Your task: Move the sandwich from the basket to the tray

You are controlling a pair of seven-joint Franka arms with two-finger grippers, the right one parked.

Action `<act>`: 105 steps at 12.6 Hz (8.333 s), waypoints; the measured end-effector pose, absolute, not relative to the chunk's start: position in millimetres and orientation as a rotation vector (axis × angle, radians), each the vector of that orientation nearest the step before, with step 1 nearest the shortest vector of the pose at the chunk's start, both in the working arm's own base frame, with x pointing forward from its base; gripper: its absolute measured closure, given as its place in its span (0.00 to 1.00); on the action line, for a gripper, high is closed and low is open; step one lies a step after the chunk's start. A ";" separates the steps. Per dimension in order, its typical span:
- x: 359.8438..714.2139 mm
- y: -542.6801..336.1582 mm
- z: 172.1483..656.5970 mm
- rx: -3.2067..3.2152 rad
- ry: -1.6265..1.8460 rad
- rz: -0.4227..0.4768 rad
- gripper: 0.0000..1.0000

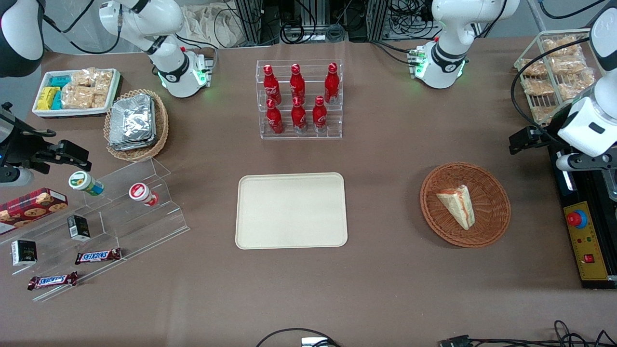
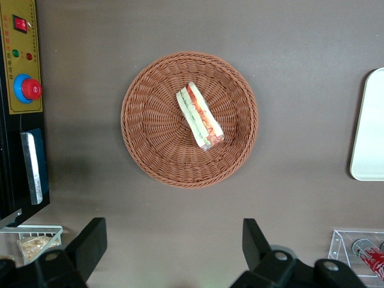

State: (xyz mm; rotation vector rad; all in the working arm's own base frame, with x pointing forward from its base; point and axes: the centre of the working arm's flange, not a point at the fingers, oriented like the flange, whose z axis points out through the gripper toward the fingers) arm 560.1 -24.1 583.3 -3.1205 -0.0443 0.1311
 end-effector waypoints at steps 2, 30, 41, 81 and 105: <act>559.7 -24.1 580.8 -3.120 -0.044 0.139 0.00; 611.9 -21.0 286.3 -3.105 -0.725 0.300 0.00; 612.0 -29.1 212.8 -3.086 -0.798 0.389 0.55; 650.2 -389.7 276.8 -3.408 0.155 0.153 0.00; 557.1 -80.3 572.6 -3.057 0.001 0.274 0.00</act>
